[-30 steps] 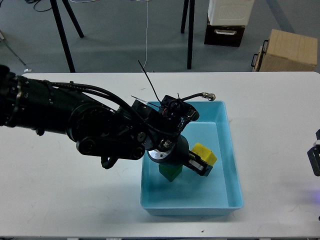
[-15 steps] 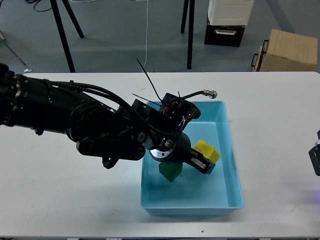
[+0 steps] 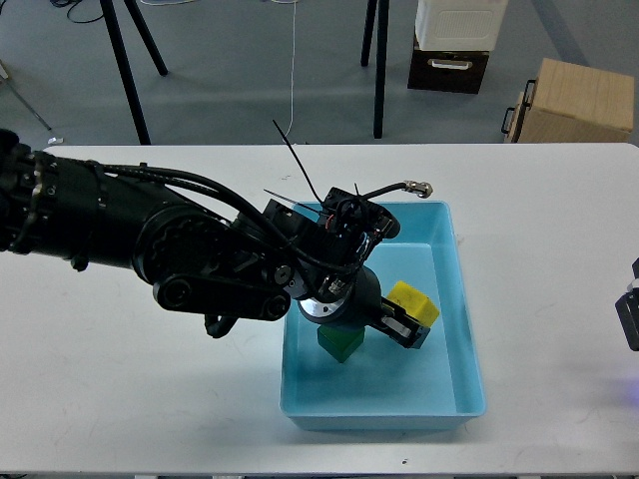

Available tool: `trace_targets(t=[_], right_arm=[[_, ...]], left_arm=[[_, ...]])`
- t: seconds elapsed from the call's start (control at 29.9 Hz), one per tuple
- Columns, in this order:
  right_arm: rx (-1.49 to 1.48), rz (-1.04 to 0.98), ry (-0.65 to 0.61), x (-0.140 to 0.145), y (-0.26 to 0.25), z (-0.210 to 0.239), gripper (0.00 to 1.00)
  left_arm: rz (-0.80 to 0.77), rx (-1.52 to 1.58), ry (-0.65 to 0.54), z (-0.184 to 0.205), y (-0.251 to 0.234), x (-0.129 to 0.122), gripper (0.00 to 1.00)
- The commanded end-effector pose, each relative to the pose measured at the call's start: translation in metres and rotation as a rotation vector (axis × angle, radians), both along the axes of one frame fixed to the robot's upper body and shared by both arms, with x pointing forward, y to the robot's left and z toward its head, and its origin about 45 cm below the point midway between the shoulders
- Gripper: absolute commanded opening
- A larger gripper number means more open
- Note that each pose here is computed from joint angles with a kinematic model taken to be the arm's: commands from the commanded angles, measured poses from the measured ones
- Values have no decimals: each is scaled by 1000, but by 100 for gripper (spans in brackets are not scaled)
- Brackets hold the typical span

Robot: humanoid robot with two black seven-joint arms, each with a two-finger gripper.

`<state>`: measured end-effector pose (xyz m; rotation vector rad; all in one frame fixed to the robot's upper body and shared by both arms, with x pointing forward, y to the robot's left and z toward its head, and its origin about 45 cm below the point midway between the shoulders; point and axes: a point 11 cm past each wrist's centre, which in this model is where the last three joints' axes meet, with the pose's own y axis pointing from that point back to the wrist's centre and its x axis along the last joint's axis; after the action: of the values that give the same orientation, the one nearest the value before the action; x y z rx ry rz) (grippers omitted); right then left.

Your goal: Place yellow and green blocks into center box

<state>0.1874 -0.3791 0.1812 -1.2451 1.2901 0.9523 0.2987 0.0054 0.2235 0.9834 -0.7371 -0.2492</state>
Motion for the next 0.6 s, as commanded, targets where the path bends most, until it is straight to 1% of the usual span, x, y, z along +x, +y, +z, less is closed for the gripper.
trace_targets(t=[0.0,0.23,0.33,0.4,0.5,0.57], right_arm=[[1,-1,-1,0,0,0,100],[1,0,-1,0,0,0,100],[0,-1,1,0,0,0,100],[0,-1,-1,0,0,0,100],[1,-2,1,0,0,0,100],[1,-1,-1,0,0,0,100]], left_arm=[[-1,0,1,0,0,0,56],[1,-1,4,0,0,0,66],[1,-2,7,-1,0,-1,73],[2,-3,6,-1,0,-1,80],[2,-4,8,-1,-1,-1,84],[6,-13,6,1,-3,0,85]])
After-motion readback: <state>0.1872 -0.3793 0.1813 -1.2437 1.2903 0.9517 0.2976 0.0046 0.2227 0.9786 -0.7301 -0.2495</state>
